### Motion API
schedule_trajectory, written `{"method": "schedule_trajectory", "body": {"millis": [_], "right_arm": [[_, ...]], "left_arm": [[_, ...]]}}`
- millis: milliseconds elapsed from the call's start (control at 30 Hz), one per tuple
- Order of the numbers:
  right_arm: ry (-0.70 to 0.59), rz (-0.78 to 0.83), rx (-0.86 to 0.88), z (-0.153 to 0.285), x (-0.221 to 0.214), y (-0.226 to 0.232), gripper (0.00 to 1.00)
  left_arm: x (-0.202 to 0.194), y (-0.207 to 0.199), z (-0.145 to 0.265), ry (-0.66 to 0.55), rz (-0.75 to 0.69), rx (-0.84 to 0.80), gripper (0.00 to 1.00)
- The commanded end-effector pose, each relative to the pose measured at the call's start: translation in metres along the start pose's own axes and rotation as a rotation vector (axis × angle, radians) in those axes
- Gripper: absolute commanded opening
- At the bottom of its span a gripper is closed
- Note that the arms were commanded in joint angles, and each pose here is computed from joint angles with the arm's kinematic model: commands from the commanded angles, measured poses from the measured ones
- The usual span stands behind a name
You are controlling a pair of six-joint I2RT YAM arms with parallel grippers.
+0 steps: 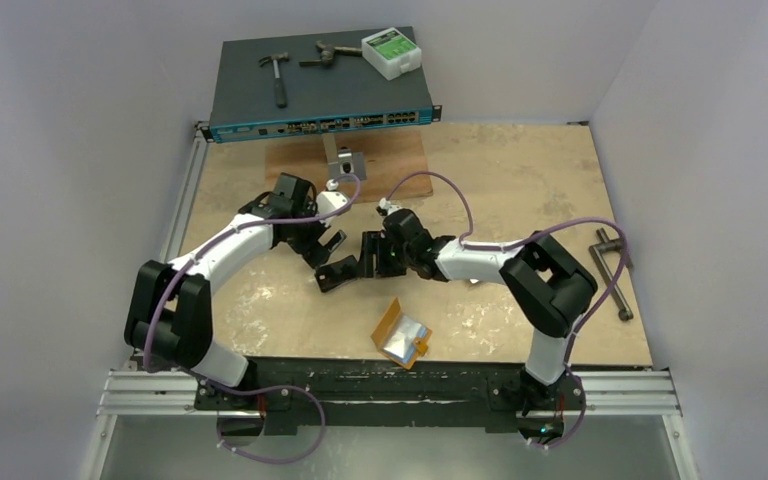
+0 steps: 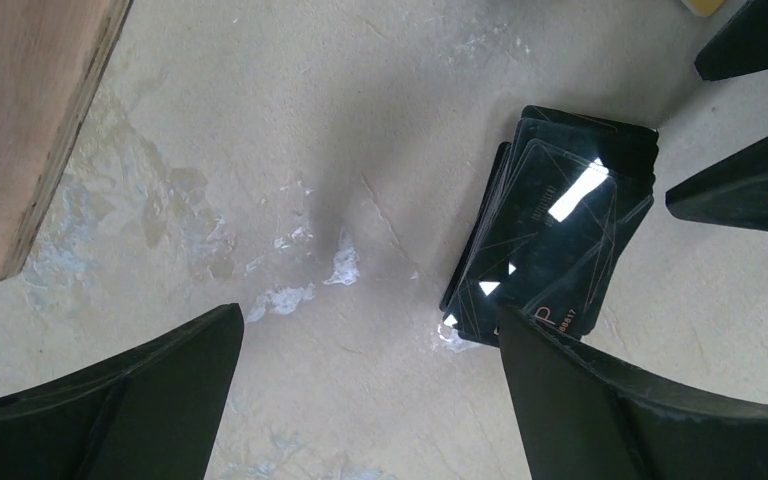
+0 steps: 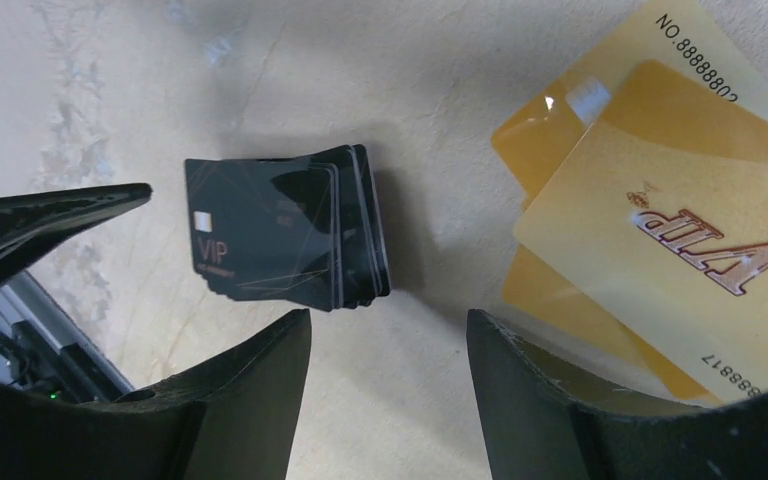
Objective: Put the credit cards into the card holder
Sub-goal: Pick up the credit card from the center of the board.
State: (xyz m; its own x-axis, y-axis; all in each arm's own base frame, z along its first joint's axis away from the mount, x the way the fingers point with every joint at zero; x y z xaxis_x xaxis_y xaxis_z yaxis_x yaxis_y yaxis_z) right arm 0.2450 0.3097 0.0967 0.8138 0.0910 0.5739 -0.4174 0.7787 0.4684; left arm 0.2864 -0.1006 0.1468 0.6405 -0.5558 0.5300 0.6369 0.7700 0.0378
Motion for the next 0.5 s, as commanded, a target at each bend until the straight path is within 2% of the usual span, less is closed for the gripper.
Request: {"method": "schedule_trajectory", "body": {"millis": [0,267,467], "right_arm": [[-0.047,0.023,0.022,-0.006,0.016,0.007,0.59],[-0.049,-0.025,-0.006,-0.022,0.013,0.001,0.62],[-0.013,-0.041,-0.098,-0.035,0.009,0.0,0.62]], "left_arm": [[0.003,0.004,-0.009,-0.035,-0.049,-0.047,0.99],[-0.007,0.0,-0.017,-0.013,-0.082,-0.099,0.98],[-0.014,0.002,-0.016,-0.005,-0.067,-0.102,0.97]]}}
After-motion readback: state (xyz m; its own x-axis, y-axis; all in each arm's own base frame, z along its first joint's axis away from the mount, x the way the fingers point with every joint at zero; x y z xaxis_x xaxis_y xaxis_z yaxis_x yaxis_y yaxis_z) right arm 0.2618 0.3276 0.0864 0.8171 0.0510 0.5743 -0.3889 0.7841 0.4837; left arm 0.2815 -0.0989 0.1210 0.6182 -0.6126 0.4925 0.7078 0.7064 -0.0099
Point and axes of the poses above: each gripper's point midway between its finger pads, its own z axis back along the fingers, its own y axis along the line the jaws close on, x = y × z, the point moved 8 cm from there along z, back along the fingers, and after that the axes turned 7 degrees about z, right-handed, at the moved point
